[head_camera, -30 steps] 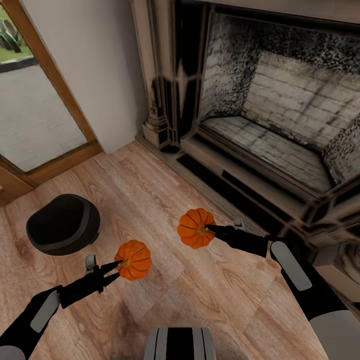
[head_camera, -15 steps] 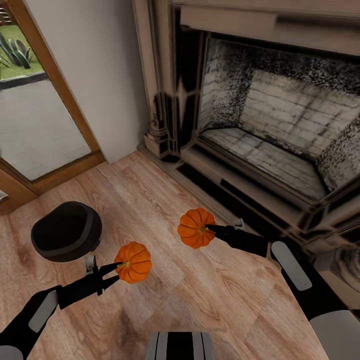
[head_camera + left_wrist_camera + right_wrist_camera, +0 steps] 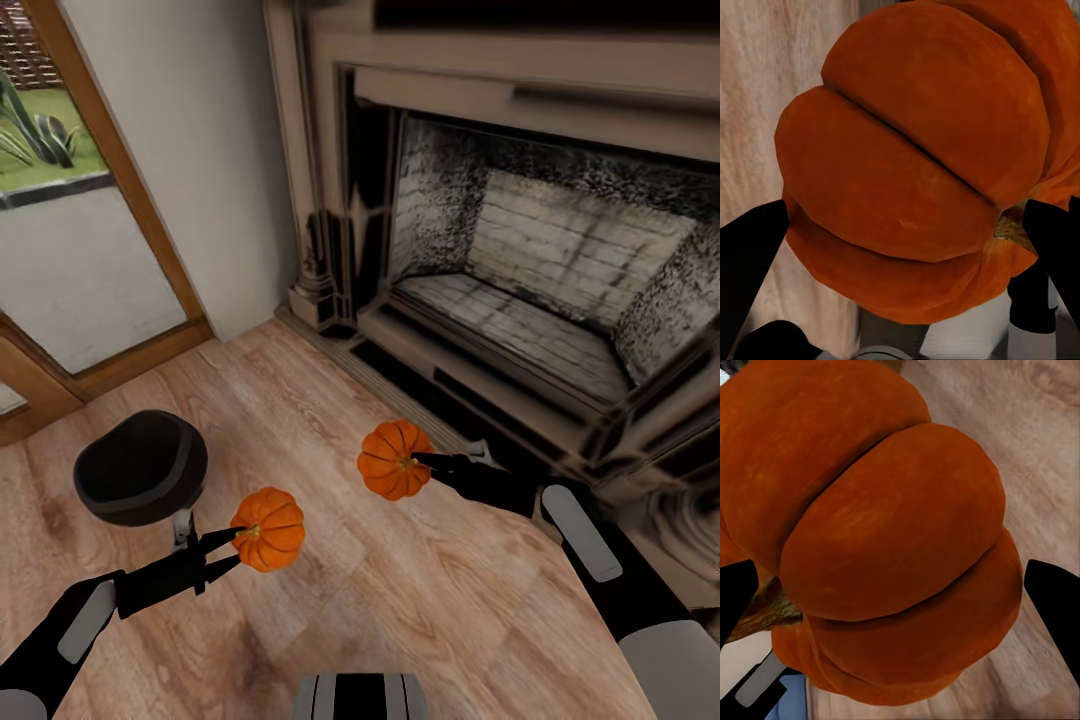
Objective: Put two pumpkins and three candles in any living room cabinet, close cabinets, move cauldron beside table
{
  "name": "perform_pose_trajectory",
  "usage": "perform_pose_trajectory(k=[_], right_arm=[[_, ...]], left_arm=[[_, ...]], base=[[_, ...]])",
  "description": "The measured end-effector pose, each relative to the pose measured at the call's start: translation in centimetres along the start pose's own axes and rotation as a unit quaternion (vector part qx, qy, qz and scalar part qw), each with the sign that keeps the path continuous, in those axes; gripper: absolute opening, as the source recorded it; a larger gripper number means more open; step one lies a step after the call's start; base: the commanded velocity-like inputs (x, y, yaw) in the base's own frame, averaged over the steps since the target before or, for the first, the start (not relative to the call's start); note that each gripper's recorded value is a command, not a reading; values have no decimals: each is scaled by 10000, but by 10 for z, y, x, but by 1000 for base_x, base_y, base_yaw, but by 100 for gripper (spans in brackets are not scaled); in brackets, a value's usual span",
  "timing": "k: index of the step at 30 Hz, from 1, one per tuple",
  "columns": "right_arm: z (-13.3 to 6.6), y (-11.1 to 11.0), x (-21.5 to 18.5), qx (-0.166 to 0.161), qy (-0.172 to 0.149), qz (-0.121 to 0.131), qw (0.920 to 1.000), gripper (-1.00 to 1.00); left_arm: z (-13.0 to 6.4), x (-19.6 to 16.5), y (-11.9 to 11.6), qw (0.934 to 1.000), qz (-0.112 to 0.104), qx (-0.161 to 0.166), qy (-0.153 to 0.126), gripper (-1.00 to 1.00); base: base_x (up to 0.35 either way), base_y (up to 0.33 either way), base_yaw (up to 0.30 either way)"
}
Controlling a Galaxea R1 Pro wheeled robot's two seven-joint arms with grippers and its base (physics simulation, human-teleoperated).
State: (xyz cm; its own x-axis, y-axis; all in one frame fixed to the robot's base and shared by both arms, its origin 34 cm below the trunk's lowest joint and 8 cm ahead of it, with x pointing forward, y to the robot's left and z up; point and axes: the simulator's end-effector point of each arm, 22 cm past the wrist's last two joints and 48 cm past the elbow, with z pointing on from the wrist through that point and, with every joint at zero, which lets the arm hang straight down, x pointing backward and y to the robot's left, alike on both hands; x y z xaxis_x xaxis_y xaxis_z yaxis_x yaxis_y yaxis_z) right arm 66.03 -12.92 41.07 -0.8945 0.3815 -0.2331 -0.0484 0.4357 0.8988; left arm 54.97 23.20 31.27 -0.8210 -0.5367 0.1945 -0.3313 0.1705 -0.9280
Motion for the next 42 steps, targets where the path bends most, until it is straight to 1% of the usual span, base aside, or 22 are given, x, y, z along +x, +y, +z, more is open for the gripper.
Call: perform_pose_trajectory(k=[5,11,19,30,42], right_arm=[[-5,15,-6,-59,-62,-99,9999,-100],[-11,31,-12,-108,-129,-240,9996,-100],[-18,49,-18,-155,-207,-393,9989,-100],[-28,71,-25,-218,-303,-576,9976,-100],[-28,71,-25,-207,-301,-579,9977,-100]], left_arm=[[-2,-2,-15,9999,83,114,-39,-100],[-5,-3,-32,9995,220,202,-69,-100],[-8,-4,-49,9988,377,282,-96,-100],[-12,-4,-72,9975,576,395,-133,-100],[-13,-5,-72,9974,590,384,-144,-100]], base=[[-109,11,-155],[-295,82,-148],[-321,93,-46],[-320,17,-232],[-298,-19,-252]])
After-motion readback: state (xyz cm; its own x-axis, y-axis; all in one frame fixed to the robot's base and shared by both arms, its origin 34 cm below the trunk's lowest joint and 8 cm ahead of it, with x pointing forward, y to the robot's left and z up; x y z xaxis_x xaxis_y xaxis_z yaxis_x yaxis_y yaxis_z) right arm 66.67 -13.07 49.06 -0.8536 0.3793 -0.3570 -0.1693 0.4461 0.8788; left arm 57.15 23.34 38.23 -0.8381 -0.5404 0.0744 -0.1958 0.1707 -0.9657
